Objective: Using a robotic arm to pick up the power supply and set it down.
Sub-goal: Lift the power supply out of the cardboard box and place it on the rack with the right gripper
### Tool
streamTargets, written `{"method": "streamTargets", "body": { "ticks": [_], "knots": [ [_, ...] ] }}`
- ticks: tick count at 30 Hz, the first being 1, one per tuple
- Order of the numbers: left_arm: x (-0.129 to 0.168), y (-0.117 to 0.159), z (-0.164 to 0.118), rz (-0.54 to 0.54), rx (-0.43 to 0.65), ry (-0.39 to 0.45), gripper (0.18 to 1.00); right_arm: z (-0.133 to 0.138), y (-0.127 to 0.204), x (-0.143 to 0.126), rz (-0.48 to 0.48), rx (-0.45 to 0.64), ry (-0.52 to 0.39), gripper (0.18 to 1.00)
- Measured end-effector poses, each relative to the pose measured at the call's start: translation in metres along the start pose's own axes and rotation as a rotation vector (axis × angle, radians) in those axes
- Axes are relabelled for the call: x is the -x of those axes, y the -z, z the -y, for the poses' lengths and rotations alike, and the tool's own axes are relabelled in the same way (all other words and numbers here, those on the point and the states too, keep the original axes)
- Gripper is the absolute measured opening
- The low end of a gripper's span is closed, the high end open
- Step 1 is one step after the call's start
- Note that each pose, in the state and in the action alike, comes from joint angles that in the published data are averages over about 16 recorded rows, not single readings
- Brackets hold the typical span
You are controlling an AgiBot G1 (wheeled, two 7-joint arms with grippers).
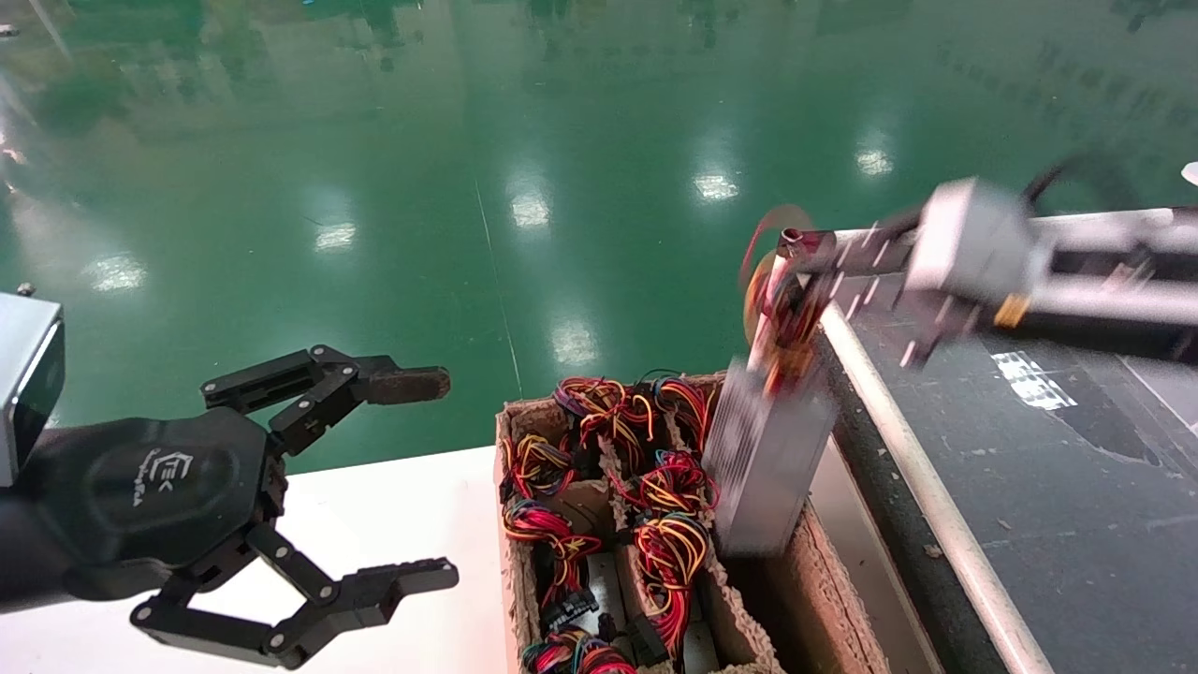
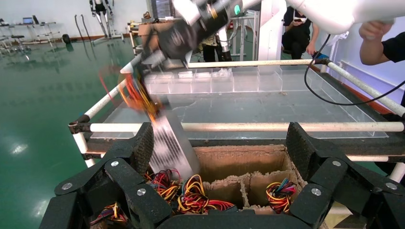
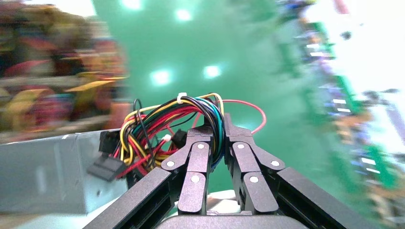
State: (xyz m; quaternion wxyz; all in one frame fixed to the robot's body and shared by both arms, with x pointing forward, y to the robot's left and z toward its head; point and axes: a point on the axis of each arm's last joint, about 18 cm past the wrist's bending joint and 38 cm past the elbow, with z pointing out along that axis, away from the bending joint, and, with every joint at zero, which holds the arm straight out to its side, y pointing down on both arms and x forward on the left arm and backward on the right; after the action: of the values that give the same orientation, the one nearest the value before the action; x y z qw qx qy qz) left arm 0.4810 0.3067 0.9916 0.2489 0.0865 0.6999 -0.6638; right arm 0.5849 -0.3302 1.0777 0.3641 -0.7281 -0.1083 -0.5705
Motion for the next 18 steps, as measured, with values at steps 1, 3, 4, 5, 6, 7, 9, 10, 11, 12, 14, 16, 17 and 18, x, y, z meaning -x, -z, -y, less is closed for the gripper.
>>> {"method": "streamTargets", "body": {
  "ticks": [1, 3, 4, 5, 6, 7, 9, 10, 11, 12, 14, 16, 17, 18],
  "knots": [
    [0.000, 0.000, 0.000, 0.000, 0.000, 0.000, 1.001, 0.001, 0.004, -0.008, -0.027, -0.001, 0.008, 0.227],
    [0.000, 0.000, 0.000, 0.000, 0.000, 0.000, 1.001, 0.001, 0.010, -0.024, -0.078, 0.001, 0.025, 0.227],
    [0.000, 0.000, 0.000, 0.000, 0.000, 0.000, 1.001, 0.001, 0.013, -0.032, -0.102, 0.003, 0.033, 0.227],
    [0.000, 0.000, 0.000, 0.000, 0.000, 0.000, 1.001, 0.000, 0.015, -0.039, -0.124, 0.007, 0.041, 0.227],
    [0.000, 0.000, 0.000, 0.000, 0.000, 0.000, 1.001, -0.001, 0.017, -0.046, -0.145, 0.011, 0.048, 0.227],
    [0.000, 0.000, 0.000, 0.000, 0.000, 0.000, 1.001, -0.002, 0.018, -0.053, -0.164, 0.017, 0.055, 0.227],
    [0.000, 0.000, 0.000, 0.000, 0.000, 0.000, 1.001, -0.006, 0.020, -0.066, -0.198, 0.032, 0.067, 0.227],
    [0.000, 0.000, 0.000, 0.000, 0.000, 0.000, 1.001, -0.009, 0.021, -0.072, -0.212, 0.042, 0.072, 0.227],
    [0.000, 0.000, 0.000, 0.000, 0.000, 0.000, 1.001, -0.011, 0.021, -0.077, -0.224, 0.052, 0.077, 0.227],
    [0.000, 0.000, 0.000, 0.000, 0.000, 0.000, 1.001, -0.014, 0.022, -0.082, -0.235, 0.064, 0.082, 0.227],
    [0.000, 0.000, 0.000, 0.000, 0.000, 0.000, 1.001, -0.022, 0.022, -0.092, -0.253, 0.090, 0.091, 0.227],
    [0.000, 0.000, 0.000, 0.000, 0.000, 0.000, 1.001, -0.030, 0.021, -0.100, -0.269, 0.119, 0.096, 0.227],
    [0.000, 0.000, 0.000, 0.000, 0.000, 0.000, 1.001, -0.035, 0.021, -0.103, -0.276, 0.134, 0.097, 0.227],
    [0.000, 0.000, 0.000, 0.000, 0.000, 0.000, 1.001, -0.039, 0.021, -0.106, -0.281, 0.148, 0.097, 0.227]
  ]
}}
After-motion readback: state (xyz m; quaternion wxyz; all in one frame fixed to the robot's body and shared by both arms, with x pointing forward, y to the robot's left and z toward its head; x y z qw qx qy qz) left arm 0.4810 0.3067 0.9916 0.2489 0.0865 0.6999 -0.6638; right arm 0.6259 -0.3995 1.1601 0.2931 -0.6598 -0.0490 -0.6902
